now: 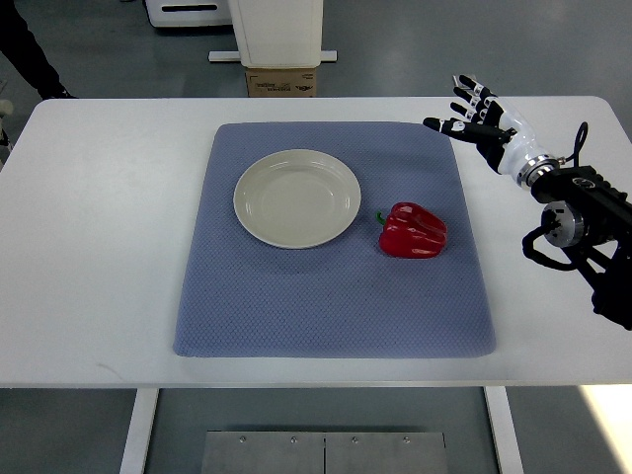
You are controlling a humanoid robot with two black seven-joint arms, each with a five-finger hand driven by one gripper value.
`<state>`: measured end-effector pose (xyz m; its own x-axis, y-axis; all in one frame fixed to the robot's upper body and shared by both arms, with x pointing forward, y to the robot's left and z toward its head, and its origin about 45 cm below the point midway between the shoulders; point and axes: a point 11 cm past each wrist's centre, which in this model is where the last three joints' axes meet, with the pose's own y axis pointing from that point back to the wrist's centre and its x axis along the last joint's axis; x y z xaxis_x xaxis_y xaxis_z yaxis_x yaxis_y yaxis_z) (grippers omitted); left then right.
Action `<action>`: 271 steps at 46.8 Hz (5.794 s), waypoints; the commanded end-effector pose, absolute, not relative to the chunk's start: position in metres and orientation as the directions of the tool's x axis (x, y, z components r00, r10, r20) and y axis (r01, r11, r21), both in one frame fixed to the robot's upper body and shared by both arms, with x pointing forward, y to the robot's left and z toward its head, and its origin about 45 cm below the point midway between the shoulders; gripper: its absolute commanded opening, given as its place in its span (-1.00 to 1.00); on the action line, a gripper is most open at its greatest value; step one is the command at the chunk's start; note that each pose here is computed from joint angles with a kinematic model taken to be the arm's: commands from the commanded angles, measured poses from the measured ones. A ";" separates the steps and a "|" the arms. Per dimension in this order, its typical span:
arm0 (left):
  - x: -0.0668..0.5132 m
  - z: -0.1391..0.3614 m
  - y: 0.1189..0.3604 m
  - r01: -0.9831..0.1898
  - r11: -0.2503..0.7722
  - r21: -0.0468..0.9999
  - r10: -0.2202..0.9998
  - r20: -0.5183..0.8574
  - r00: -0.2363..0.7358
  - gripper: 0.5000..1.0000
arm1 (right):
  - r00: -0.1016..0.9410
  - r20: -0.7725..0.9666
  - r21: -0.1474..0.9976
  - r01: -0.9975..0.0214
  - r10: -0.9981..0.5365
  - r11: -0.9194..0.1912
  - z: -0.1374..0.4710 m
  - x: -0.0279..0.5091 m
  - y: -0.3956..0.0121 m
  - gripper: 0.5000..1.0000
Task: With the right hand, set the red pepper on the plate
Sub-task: 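Move the right hand over the red bell pepper, then lower the right hand and close its fingers around the red pepper, then lift the pepper with the right hand and carry it over the plate, then lower the pepper onto the plate and open the right hand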
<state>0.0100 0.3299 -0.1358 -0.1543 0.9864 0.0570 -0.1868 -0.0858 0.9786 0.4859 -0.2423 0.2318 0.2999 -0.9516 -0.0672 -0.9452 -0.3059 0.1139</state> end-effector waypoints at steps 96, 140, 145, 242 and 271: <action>0.010 -0.136 0.330 -0.187 -0.086 0.979 0.986 0.057 -0.154 1.00 | 0.762 0.612 0.502 -0.582 -0.212 -0.640 0.241 0.422 -0.192 0.97; 0.010 -0.136 0.330 -0.187 -0.086 0.979 0.986 0.057 -0.154 1.00 | 0.745 0.633 0.530 -0.614 -0.209 -0.586 0.216 0.428 -0.202 0.38; 0.010 -0.136 0.330 -0.187 -0.086 0.979 0.986 0.057 -0.154 1.00 | 0.747 0.631 0.530 -0.612 -0.209 -0.586 0.214 0.428 -0.202 0.30; 0.010 -0.136 0.330 -0.187 -0.086 0.979 0.986 0.057 -0.154 1.00 | 0.633 0.755 0.388 -0.643 -0.171 -0.661 0.277 0.476 -0.050 -1.00; 0.010 -0.136 0.330 -0.187 -0.086 0.979 0.986 0.057 -0.154 1.00 | 0.678 0.717 0.437 -0.617 -0.161 -0.655 0.243 0.465 -0.058 -1.00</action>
